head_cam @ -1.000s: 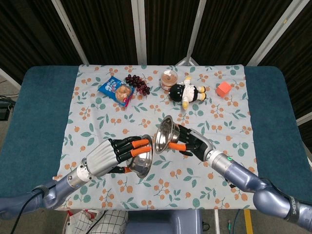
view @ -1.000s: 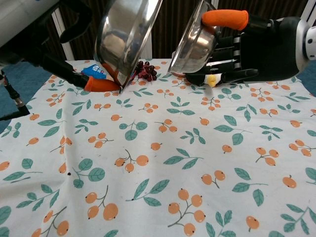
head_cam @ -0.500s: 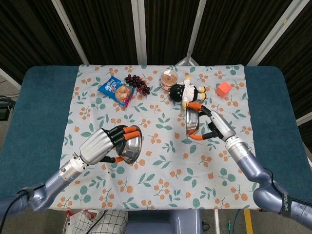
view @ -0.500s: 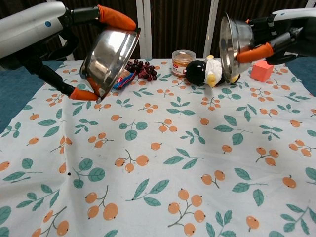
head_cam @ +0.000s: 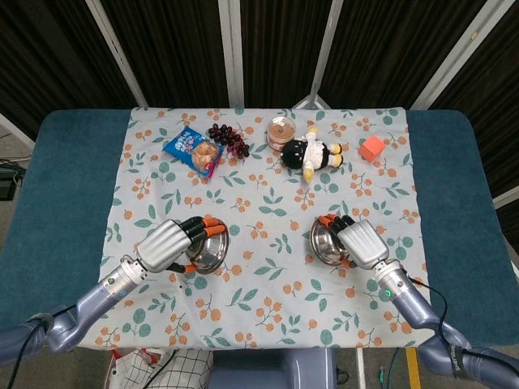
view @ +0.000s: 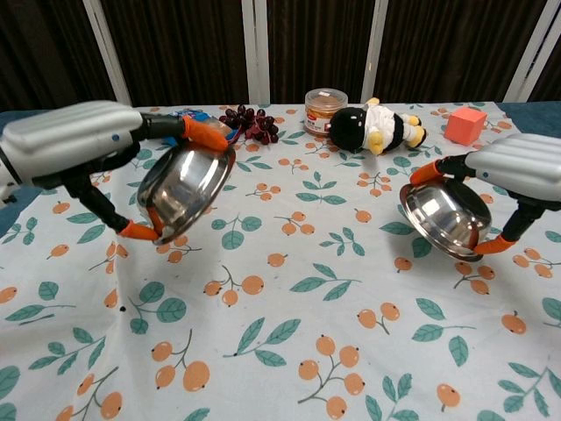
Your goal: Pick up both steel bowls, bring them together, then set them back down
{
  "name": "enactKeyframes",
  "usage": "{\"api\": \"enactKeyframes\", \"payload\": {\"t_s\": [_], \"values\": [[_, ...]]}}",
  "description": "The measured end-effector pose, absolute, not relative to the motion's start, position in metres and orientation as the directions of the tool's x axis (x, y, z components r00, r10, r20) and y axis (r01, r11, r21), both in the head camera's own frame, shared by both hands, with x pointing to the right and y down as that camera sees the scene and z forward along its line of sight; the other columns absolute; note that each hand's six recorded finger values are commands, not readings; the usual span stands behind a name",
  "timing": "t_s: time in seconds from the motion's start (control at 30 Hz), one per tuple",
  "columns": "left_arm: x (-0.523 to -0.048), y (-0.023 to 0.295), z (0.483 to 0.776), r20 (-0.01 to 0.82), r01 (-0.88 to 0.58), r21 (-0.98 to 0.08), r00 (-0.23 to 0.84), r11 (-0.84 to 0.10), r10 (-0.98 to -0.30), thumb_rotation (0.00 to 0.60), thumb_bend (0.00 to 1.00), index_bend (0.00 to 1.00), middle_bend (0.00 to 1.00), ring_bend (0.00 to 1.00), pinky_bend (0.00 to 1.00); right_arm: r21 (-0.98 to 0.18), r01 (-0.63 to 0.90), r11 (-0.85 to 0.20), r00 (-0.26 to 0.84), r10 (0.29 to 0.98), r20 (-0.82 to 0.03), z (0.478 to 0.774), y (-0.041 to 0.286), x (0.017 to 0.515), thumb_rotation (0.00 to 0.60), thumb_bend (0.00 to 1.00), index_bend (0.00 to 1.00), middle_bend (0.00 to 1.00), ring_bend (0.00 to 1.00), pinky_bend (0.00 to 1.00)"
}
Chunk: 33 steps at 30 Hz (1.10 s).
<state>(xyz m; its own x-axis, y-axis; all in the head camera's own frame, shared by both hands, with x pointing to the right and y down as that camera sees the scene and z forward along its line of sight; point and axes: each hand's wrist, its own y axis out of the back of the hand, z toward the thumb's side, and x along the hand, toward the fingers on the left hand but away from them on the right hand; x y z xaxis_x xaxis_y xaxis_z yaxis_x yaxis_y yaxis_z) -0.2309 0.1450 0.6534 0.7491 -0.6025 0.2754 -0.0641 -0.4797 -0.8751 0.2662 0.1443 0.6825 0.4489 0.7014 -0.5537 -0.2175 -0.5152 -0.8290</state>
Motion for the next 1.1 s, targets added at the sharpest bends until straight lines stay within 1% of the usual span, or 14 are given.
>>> {"api": "enactKeyframes", "payload": {"t_s": [0.1,0.17,0.27,0.37,0.43,0.5,0.53,0.6,0.73,0.77,0.83,0.87,0.97,1.1], "values": [[-0.231,0.152,0.666,0.323,-0.019,-0.864,0.747,-0.504,-0.581,0.6,0.61,0.62,0.72,0.61,0.79,-0.823,-0.28,-0.494,0.457,0.685,-0.567,0.686,0.153,0.266,0.6,0.36,0.77,0.73,0.71,0.95],[-0.231,0.154,0.67,0.34,-0.006,-0.858,0.744,-0.514,-0.575,0.6,0.59,0.6,0.69,0.59,0.76,-0.821,-0.308,-0.48,0.462,0.679,-0.57,0.687,0.157,0.266,0.6,0.36,0.69,0.66,0.66,0.91],[-0.232,0.156,0.677,0.367,0.016,-0.85,0.737,-0.527,-0.568,0.6,0.55,0.55,0.65,0.56,0.74,-0.824,-0.323,-0.465,0.475,0.674,-0.566,0.686,0.162,0.263,0.6,0.36,0.5,0.54,0.56,0.82],[-0.233,0.157,0.683,0.397,0.047,-0.845,0.723,-0.533,-0.565,0.6,0.49,0.45,0.59,0.52,0.7,-0.832,-0.321,-0.453,0.489,0.673,-0.555,0.684,0.164,0.261,0.6,0.36,0.23,0.38,0.42,0.69],[-0.233,0.156,0.685,0.413,0.062,-0.843,0.71,-0.534,-0.57,0.6,0.45,0.38,0.55,0.47,0.61,-0.834,-0.311,-0.455,0.496,0.671,-0.551,0.682,0.165,0.26,0.6,0.36,0.13,0.33,0.37,0.62],[-0.234,0.156,0.688,0.429,0.071,-0.84,0.695,-0.538,-0.577,0.6,0.41,0.32,0.49,0.4,0.43,-0.832,-0.302,-0.465,0.499,0.667,-0.553,0.682,0.166,0.26,0.6,0.36,0.06,0.3,0.35,0.58],[-0.234,0.156,0.689,0.439,0.078,-0.837,0.688,-0.542,-0.578,0.6,0.4,0.31,0.48,0.37,0.38,-0.831,-0.292,-0.472,0.5,0.666,-0.554,0.682,0.167,0.26,0.6,0.36,0.02,0.28,0.32,0.56],[-0.235,0.156,0.693,0.468,0.096,-0.824,0.671,-0.558,-0.575,0.6,0.36,0.26,0.4,0.29,0.28,-0.835,-0.275,-0.477,0.499,0.671,-0.548,0.681,0.167,0.259,0.6,0.36,0.0,0.23,0.28,0.54],[-0.237,0.156,0.698,0.527,0.129,-0.795,0.632,-0.593,-0.569,0.6,0.26,0.13,0.27,0.19,0.19,-0.838,-0.246,-0.487,0.494,0.681,-0.541,0.683,0.173,0.259,0.597,0.36,0.0,0.09,0.16,0.47],[-0.237,0.156,0.698,0.538,0.136,-0.79,0.622,-0.598,-0.568,0.6,0.22,0.1,0.24,0.16,0.16,-0.835,-0.241,-0.494,0.493,0.679,-0.544,0.683,0.175,0.259,0.58,0.37,0.0,0.05,0.13,0.45],[-0.237,0.155,0.698,0.561,0.152,-0.779,0.603,-0.609,-0.567,0.587,0.17,0.06,0.19,0.12,0.1,-0.83,-0.228,-0.51,0.491,0.676,-0.55,0.684,0.178,0.259,0.538,0.37,0.0,0.01,0.08,0.42],[-0.237,0.155,0.698,0.57,0.158,-0.774,0.596,-0.613,-0.566,0.566,0.14,0.04,0.16,0.1,0.08,-0.827,-0.219,-0.519,0.491,0.673,-0.553,0.684,0.18,0.258,0.508,0.37,0.0,0.0,0.05,0.41],[-0.237,0.155,0.695,0.59,0.164,-0.762,0.575,-0.627,-0.567,0.539,0.09,0.01,0.1,0.06,0.07,-0.815,-0.181,-0.55,0.492,0.667,-0.559,0.683,0.184,0.254,0.45,0.35,0.0,0.0,0.0,0.37],[-0.237,0.155,0.69,0.592,0.143,-0.757,0.563,-0.638,-0.577,0.535,0.05,0.0,0.03,0.01,0.07,-0.806,-0.138,-0.575,0.5,0.662,-0.558,0.678,0.188,0.248,0.431,0.33,0.0,0.0,0.0,0.37]]}}
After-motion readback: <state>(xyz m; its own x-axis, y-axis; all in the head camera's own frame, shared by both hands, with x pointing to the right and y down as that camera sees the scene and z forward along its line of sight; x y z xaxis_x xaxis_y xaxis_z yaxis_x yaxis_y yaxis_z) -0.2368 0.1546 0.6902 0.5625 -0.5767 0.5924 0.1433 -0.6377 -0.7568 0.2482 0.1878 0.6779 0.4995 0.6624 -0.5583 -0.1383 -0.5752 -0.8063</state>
